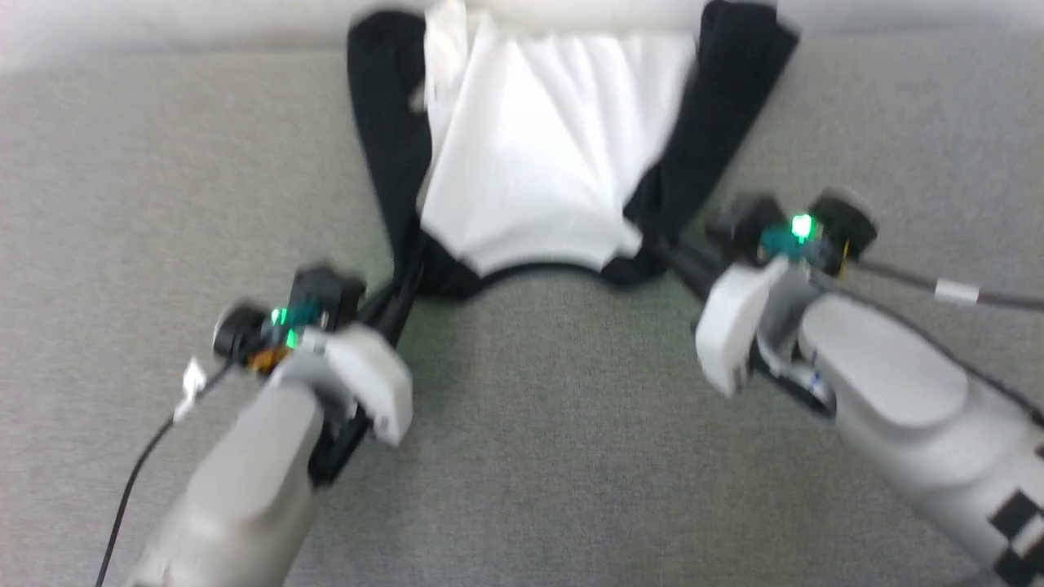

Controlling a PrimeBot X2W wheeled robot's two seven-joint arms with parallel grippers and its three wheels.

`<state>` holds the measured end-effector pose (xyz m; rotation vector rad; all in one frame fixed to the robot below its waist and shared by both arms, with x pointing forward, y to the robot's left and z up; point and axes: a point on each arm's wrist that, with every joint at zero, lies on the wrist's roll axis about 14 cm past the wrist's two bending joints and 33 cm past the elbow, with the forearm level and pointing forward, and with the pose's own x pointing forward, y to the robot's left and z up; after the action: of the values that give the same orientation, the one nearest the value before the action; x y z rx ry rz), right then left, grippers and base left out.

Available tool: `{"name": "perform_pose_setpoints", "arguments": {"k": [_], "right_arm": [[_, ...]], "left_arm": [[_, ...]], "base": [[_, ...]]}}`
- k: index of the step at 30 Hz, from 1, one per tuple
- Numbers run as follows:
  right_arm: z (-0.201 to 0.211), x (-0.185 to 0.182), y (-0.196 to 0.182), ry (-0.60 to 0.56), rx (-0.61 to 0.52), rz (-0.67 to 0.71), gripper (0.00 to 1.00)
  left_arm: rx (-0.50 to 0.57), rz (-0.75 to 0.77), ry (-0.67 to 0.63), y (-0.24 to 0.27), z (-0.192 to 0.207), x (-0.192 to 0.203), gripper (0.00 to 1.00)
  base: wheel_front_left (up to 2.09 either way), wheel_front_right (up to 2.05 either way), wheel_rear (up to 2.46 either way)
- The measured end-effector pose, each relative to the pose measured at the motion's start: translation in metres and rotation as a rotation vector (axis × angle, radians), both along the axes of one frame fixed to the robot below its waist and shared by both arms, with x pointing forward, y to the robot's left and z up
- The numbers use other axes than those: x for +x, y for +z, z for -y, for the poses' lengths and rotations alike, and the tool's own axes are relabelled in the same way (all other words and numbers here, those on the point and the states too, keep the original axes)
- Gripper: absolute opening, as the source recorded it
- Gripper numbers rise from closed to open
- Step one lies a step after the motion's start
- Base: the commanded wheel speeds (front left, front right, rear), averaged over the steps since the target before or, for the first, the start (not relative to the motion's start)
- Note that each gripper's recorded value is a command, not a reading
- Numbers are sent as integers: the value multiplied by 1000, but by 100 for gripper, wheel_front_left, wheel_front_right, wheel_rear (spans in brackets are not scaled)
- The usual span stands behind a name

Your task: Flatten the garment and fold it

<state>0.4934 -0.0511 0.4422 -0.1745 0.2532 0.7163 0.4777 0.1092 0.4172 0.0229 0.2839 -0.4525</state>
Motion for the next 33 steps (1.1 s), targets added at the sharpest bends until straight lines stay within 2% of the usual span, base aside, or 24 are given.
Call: {"name": "perform_pose_setpoints", "arguments": {"k": [6,15,24,33], "right_arm": [[-2,-47,1,24,41,-84,0],[11,-115,-26,10,23,-272,0],[29,-170,-44,12,-62,-406,0],[57,-218,-65,-22,-154,-581,0]], "left_arm": [[9,-34,37,4,-20,-51,0],[16,-128,49,3,-25,-129,0],[0,-257,31,-9,-21,-199,0],[-26,-318,11,-11,-13,-238,0]], "base": [[0,0,0],[0,0,0],[0,0,0],[0,0,0]]}}
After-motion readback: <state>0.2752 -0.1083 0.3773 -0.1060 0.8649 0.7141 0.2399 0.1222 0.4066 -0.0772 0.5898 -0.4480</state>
